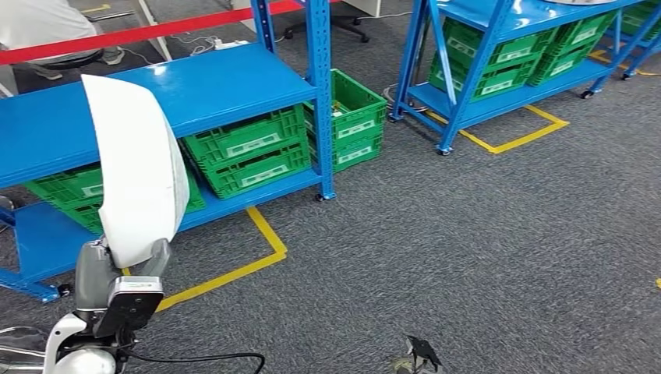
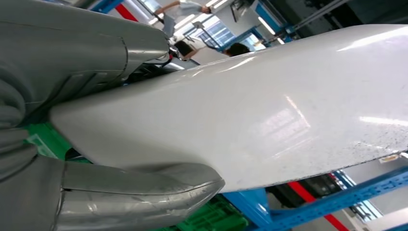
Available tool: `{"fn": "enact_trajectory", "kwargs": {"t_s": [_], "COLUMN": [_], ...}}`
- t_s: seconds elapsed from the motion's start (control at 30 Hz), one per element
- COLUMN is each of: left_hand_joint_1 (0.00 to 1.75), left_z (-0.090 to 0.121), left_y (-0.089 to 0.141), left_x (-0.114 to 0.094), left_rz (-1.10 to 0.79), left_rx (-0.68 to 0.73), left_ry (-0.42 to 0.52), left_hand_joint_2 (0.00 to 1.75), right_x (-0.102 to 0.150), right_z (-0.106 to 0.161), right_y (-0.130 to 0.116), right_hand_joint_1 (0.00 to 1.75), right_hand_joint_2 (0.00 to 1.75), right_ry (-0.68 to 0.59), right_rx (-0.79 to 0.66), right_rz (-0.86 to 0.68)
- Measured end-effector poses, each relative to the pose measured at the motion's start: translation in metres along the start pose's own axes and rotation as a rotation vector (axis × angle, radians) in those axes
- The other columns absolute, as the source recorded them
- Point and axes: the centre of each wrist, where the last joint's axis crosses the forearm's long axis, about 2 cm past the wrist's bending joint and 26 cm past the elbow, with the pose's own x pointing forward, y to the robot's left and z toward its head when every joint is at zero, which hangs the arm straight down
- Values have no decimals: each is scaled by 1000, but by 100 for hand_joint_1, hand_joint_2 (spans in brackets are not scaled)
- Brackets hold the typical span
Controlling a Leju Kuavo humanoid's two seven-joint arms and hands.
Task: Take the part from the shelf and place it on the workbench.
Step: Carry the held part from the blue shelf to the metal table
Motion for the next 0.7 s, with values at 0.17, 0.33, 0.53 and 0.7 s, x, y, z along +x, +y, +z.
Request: {"fn": "enact_trajectory", "kwargs": {"t_s": [0.17, 0.33, 0.53, 0.7], "left_hand_joint_1": [175, 175, 175, 175], "left_z": [1, 2, 1, -1], "left_y": [0, 0, -2, -6], "left_x": [0, 0, 1, 2], "left_rz": [-1, -2, 1, 9], "left_rx": [0, 0, -10, -23], "left_ry": [2, 10, 7, -2], "left_hand_joint_2": [175, 175, 175, 175], "right_x": [1, 3, -4, -8], "right_z": [0, 0, -3, -6], "right_y": [-1, -2, -8, -18], "right_hand_joint_1": [0, 0, 0, 0], "right_hand_joint_2": [0, 0, 0, 0], "right_ry": [-14, -53, -49, -30], "right_rx": [-1, 1, 11, 24], "right_rz": [-2, -8, -34, -38]}}
